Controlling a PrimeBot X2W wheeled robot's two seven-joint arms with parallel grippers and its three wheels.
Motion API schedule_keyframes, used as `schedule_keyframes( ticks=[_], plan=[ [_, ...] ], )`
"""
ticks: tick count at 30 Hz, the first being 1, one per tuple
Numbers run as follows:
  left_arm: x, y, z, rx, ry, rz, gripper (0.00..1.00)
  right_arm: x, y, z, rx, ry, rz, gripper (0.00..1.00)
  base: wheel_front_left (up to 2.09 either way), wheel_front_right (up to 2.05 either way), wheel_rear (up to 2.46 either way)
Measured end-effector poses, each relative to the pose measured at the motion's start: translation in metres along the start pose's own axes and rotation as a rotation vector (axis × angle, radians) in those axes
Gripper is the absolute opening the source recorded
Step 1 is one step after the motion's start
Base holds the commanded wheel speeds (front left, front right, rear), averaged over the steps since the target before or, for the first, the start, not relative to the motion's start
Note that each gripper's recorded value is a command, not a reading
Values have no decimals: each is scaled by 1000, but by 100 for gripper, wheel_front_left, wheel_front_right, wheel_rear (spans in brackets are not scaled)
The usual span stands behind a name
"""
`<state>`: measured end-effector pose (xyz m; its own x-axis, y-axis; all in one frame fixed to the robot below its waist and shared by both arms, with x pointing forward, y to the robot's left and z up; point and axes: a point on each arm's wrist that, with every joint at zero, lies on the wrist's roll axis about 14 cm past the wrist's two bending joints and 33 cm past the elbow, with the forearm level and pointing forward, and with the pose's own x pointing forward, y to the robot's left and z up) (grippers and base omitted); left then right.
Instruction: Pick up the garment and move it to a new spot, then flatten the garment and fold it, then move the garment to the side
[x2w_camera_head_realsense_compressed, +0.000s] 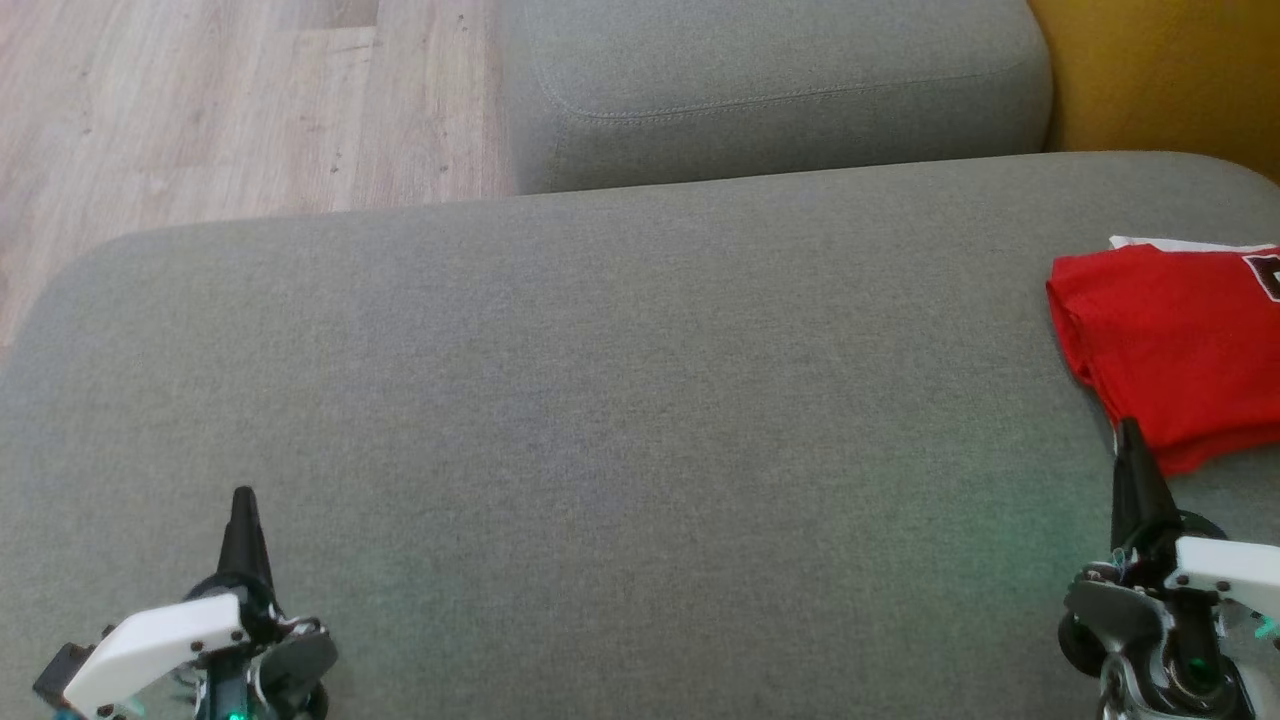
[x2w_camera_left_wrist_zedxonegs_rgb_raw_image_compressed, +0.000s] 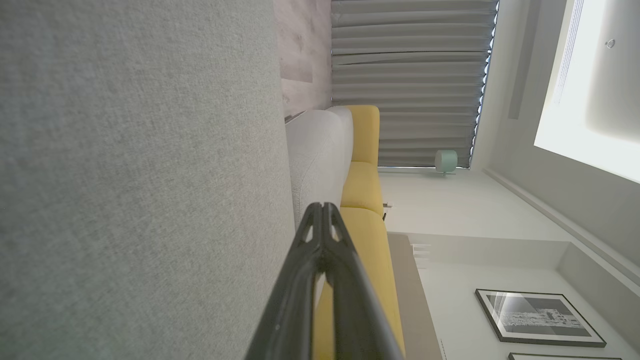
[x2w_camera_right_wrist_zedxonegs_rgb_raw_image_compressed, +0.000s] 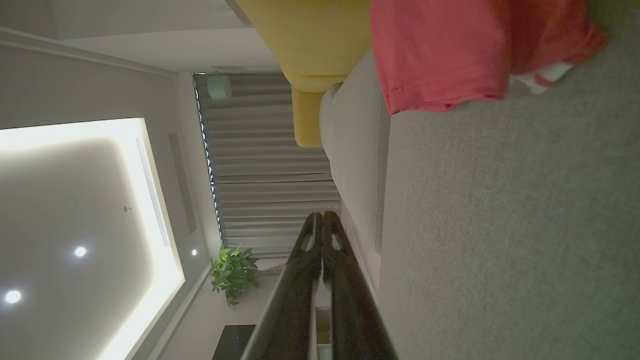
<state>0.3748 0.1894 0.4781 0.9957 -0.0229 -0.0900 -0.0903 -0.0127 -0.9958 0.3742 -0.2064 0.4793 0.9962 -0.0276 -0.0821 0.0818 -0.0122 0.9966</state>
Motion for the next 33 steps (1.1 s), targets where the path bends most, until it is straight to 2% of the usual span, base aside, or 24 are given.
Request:
schedule_keyframes(
  ticks=[33],
  plan=[
    [0,0,0,-2,2,0,0,0,0,1,0,-3,0,0,0,0,0]
  ],
)
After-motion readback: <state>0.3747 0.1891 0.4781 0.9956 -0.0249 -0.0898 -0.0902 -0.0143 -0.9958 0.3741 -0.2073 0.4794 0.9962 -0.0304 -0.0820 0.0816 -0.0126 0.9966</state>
